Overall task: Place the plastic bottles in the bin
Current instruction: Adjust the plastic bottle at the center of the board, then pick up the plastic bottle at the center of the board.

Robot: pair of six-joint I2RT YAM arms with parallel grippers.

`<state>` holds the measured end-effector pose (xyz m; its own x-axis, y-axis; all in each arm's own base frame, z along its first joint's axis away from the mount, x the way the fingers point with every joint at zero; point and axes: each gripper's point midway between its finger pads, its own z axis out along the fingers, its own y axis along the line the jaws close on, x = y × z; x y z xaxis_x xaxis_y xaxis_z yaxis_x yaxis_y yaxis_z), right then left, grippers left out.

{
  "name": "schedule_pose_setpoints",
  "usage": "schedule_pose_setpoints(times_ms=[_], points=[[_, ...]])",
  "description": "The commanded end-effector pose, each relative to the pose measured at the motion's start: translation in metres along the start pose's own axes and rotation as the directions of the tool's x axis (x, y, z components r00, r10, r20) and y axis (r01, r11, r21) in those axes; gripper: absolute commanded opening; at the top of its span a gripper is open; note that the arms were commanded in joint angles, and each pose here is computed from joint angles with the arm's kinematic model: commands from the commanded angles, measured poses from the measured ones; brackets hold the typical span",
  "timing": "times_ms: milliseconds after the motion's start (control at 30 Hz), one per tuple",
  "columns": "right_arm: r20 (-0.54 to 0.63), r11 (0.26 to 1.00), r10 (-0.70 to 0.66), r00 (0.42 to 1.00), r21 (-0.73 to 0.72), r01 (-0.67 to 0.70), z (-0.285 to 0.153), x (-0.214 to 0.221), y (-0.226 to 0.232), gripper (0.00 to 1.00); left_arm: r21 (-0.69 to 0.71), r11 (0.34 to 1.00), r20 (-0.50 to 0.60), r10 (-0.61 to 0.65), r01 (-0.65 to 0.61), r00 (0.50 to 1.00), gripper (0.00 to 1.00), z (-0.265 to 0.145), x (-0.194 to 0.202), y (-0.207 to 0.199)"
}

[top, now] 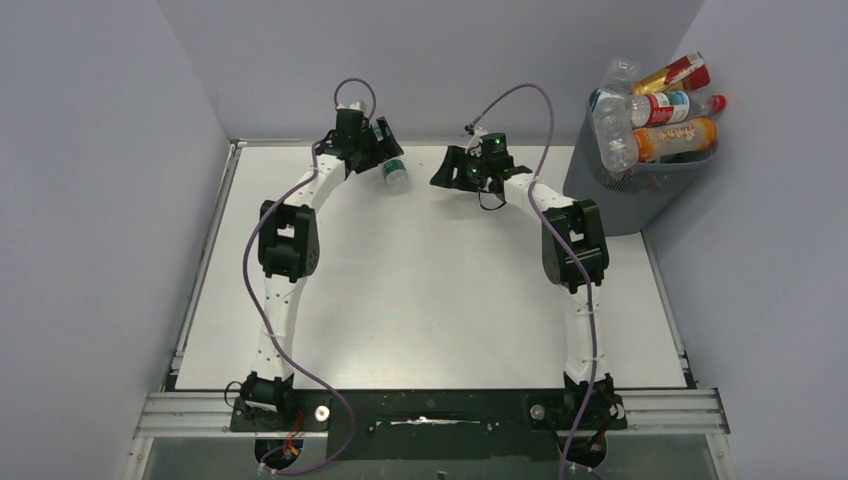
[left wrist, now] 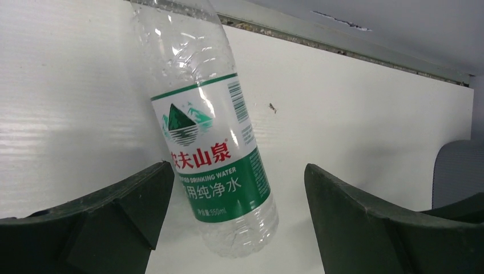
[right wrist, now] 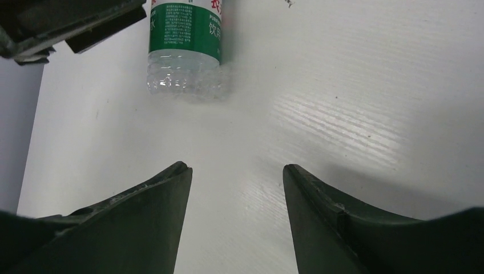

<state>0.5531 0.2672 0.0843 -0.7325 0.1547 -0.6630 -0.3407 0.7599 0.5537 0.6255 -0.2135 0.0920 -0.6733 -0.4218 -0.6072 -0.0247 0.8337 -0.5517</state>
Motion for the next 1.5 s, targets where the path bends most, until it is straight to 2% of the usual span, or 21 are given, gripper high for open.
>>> schedule_pose_setpoints(times_ms=[0, 567, 700, 1000, 1200, 1467], points=[[0.145, 0.994, -0.070, 0.987, -0.076, 0.082, -0.035, -0.052, 0.047, 0.61, 0.001, 1.000, 0.048, 0.025, -0.025, 0.999, 0.86, 0.005, -0.020, -0.012], [0.127, 0.988, -0.055, 0.990, -0.134, 0.072, -0.035, -0.035, 0.051, 0.61, -0.118, 0.993, -0.004, 0.030, -0.030, 1.000, 0.86, 0.034, 0.013, 0.025], [0.125, 0.986, -0.056, 0.991, -0.147, 0.075, -0.038, -0.033, 0.054, 0.61, -0.131, 0.991, -0.018, 0.033, -0.036, 0.999, 0.75, 0.031, 0.018, 0.030], [0.118, 0.984, -0.063, 0.991, -0.159, 0.081, -0.043, -0.029, 0.063, 0.61, -0.106, 0.992, -0.048, 0.062, -0.067, 0.997, 0.52, 0.011, 0.025, 0.020], [0.093, 0.984, -0.128, 0.987, -0.114, 0.138, -0.057, -0.027, 0.075, 0.64, -0.064, 0.992, -0.055, 0.110, -0.113, 0.992, 0.51, -0.020, 0.027, 0.004], [0.045, 0.970, -0.238, 0.970, 0.072, 0.234, -0.102, -0.037, 0.074, 0.66, 0.037, 0.988, -0.060, 0.151, -0.149, 0.987, 0.51, -0.062, 0.042, -0.024]])
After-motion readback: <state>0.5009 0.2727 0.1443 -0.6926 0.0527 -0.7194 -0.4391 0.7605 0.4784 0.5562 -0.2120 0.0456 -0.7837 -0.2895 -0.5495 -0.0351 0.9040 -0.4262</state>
